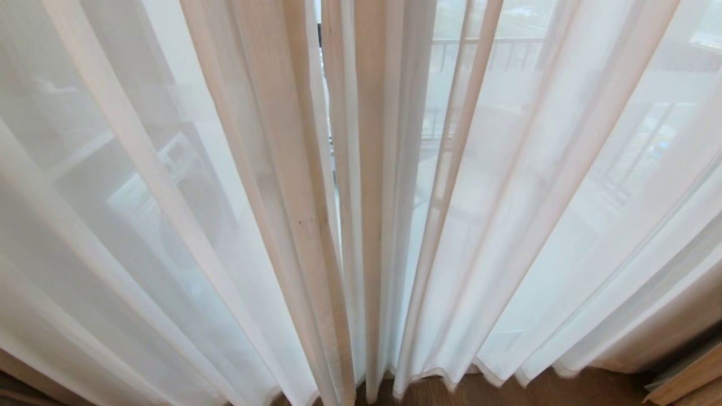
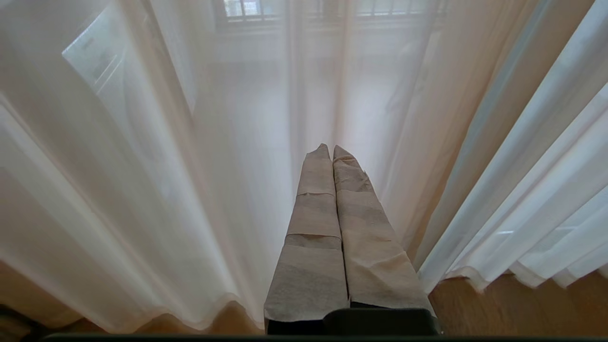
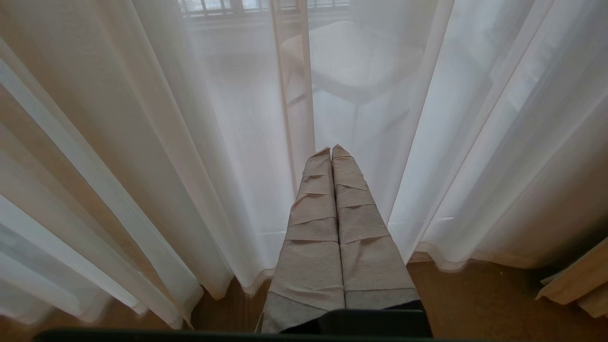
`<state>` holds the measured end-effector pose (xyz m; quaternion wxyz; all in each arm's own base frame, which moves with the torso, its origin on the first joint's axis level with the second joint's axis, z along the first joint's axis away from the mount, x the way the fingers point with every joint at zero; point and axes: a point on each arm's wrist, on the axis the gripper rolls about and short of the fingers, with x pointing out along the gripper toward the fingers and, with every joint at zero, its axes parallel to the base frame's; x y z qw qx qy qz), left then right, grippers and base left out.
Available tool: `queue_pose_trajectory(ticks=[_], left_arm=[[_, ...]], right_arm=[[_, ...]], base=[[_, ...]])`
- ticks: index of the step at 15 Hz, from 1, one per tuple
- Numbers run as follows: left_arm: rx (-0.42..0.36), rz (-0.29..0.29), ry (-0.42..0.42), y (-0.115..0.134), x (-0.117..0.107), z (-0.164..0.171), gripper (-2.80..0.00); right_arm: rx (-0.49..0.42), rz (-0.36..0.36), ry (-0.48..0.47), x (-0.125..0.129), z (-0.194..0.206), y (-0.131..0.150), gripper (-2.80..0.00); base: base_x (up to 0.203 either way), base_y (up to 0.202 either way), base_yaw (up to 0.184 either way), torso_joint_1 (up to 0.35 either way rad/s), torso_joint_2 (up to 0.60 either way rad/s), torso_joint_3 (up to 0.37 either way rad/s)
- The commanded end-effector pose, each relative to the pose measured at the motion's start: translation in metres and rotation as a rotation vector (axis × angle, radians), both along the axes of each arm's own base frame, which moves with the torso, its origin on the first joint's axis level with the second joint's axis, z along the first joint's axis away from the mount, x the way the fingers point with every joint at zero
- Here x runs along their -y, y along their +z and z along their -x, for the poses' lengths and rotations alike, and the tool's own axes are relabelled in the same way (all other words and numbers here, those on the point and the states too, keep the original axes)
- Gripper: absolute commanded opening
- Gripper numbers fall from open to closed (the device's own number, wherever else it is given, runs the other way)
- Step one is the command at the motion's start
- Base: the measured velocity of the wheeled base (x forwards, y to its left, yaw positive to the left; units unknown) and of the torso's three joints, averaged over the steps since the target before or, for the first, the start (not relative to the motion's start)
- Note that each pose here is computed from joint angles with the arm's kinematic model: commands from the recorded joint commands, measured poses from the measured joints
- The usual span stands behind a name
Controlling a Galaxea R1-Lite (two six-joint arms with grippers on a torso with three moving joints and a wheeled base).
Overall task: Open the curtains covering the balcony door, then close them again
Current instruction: Pull the outer curtains open on both sides
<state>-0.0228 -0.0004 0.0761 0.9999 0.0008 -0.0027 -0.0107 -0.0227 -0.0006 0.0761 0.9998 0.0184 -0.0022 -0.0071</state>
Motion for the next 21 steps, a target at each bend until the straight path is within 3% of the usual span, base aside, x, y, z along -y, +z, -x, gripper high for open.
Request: queue_pose_trajectory(ticks=[1,21], left_arm=[[0.001,0.0,0.0,0.0,0.0,0.0,-2.8],[0.001,0.0,0.0,0.0,0.0,0.0,-2.8]], right_arm=[[0.001,0.002,0.0,0.0,0.0,0.0,-2.8],[0.001,0.0,0.0,0.0,0.0,0.0,-2.8]], base=[[0.0,0.0,0.0,0.0,0.0,0.0],[0.0,0.0,0.0,0.0,0.0,0.0]])
